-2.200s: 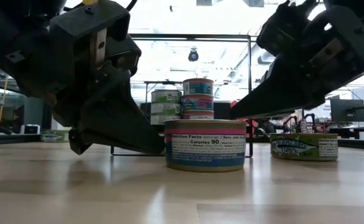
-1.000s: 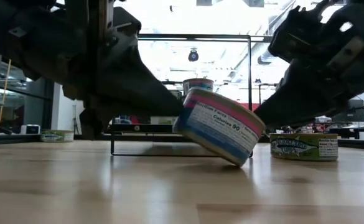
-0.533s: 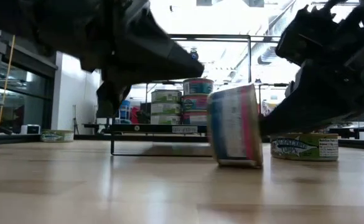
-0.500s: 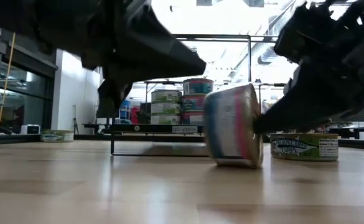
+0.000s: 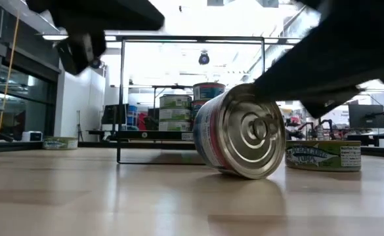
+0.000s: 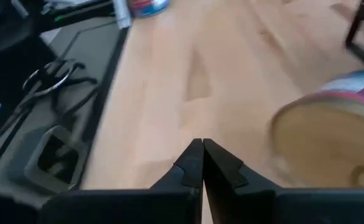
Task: Stack canned seafood by type on shelf
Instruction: Stack the pink and blue tuna can on top of the pink and blue tuna can on the shelf
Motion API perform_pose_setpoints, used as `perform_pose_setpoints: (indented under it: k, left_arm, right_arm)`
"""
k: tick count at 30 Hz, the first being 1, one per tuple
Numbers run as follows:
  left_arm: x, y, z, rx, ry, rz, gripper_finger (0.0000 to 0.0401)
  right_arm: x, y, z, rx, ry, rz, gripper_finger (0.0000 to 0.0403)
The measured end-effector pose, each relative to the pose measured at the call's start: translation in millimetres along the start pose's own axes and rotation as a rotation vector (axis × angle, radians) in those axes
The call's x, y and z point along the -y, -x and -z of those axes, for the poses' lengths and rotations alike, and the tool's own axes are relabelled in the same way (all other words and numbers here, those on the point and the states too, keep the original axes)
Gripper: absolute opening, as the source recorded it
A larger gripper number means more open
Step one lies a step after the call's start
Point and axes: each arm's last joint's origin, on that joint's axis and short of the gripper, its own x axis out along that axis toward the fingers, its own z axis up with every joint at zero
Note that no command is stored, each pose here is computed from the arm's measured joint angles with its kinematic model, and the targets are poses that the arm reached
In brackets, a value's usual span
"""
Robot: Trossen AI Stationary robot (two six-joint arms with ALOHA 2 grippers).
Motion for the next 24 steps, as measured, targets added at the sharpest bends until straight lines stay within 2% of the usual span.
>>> perform_pose_setpoints:
  k: [4, 7, 9, 15, 20, 24]
  left_arm:
    - [-3, -4, -7, -0.062, 0.077, 0.025, 0.0000]
    - [0, -21, -9, -0.150, 0.068, 0.026, 0.0006]
    - [4, -28, -13, -0.232, 0.017, 0.025, 0.0024]
    - [20, -30, -43, -0.323, -0.221, -0.041, 0.0122]
    - [24, -34, -53, -0.268, -0.239, -0.055, 0.0210]
    - [9, -47, -48, -0.287, -0.260, -0.147, 0.0260]
  right_arm:
    - [-9, 20, -7, -0.008, -0.032, -0.005, 0.0000]
    - [-12, 45, -12, -0.003, -0.037, 0.055, 0.0000]
    - [-12, 64, -13, -0.020, -0.043, 0.089, 0.0000]
    - [-9, 107, -10, -0.095, -0.064, 0.184, 0.0000]
    - [-12, 120, -6, -0.118, -0.058, 0.178, 0.0000]
    - [-11, 122, -3, -0.127, -0.056, 0.196, 0.0000]
